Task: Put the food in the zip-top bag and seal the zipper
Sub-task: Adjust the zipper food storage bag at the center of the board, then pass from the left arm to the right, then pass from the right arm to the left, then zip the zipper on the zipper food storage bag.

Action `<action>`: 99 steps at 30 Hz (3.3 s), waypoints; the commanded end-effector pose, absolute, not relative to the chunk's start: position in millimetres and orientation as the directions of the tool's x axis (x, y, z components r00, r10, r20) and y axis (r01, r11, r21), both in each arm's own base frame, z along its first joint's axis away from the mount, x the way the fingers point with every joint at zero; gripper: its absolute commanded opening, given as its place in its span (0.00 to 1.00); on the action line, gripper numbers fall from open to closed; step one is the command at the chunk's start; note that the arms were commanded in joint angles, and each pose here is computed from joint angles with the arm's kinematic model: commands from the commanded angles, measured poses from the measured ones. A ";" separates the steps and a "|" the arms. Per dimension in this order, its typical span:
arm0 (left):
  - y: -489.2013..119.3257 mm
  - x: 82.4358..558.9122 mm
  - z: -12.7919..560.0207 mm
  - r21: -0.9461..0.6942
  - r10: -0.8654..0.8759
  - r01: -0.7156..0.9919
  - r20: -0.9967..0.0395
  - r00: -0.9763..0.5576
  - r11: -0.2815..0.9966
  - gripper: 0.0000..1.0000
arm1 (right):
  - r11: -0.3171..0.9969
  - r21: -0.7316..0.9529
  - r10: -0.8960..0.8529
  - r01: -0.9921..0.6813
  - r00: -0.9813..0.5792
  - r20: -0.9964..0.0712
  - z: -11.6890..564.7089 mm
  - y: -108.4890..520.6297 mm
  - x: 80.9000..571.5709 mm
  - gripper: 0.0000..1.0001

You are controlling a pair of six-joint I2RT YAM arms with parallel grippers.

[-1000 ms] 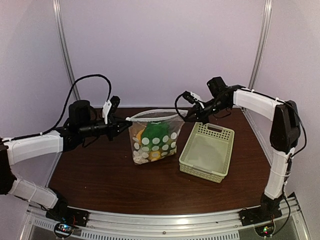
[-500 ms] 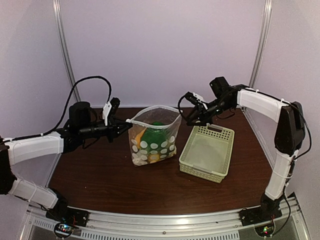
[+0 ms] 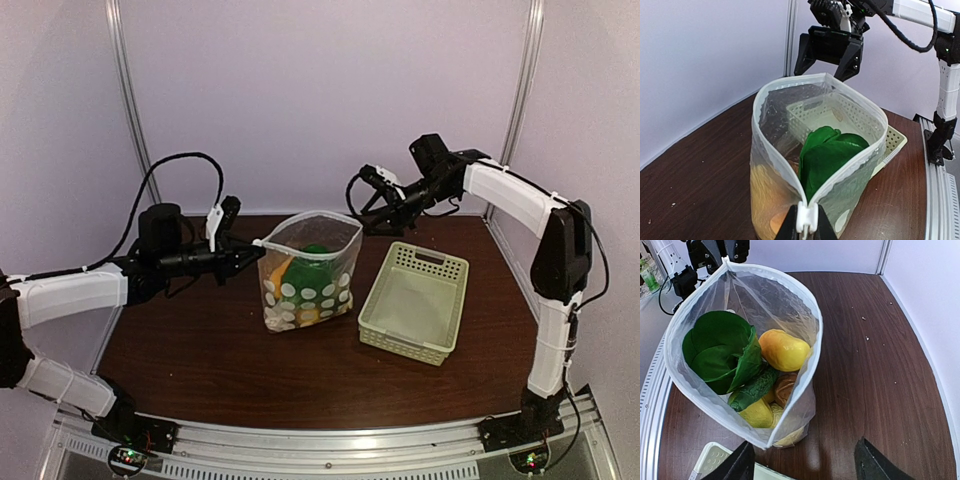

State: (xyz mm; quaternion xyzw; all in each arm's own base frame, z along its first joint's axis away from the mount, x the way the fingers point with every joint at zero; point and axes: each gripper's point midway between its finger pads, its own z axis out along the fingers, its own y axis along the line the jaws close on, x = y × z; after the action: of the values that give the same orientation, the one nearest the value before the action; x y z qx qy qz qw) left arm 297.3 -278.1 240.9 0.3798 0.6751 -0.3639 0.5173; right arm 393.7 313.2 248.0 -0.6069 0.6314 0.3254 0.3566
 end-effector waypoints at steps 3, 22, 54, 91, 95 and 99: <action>-279.5 303.6 259.2 -0.054 0.108 0.896 -0.988 -0.112 0.441 0.00 | -0.021 0.039 -0.533 -0.999 -0.022 -0.846 242.5 337.5 373.6 0.59; -268.7 297.8 252.9 -0.058 0.092 0.873 -0.989 -0.117 0.484 0.43 | 0.008 0.085 -0.556 -0.996 -0.076 -0.828 230.9 307.6 366.3 0.00; -296.2 308.3 255.2 -0.069 0.014 0.930 -0.997 -0.079 0.360 0.05 | 0.054 0.129 -0.541 -0.990 -0.138 -0.830 229.4 309.7 373.5 0.00; -310.4 245.3 299.6 -0.133 0.122 0.942 -0.976 -0.178 0.310 0.00 | 0.048 -0.111 -0.436 -0.993 0.079 -0.897 360.4 379.3 277.0 0.59; -310.9 243.6 304.3 -0.117 0.118 0.942 -0.980 -0.161 0.313 0.00 | -0.015 -0.097 -0.385 -0.995 0.096 -0.918 369.9 418.0 269.6 0.55; -309.9 243.5 304.8 -0.111 0.120 0.941 -0.980 -0.156 0.319 0.00 | -0.072 -0.114 -0.380 -0.991 0.133 -0.915 361.9 444.0 261.0 0.54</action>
State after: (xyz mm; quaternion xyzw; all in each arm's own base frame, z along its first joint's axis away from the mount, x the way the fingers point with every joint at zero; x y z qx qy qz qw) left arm 242.6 -310.0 272.5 0.4092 0.6710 -0.4161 0.4574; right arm 255.6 420.9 379.1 -0.6310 0.5350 0.3707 0.4221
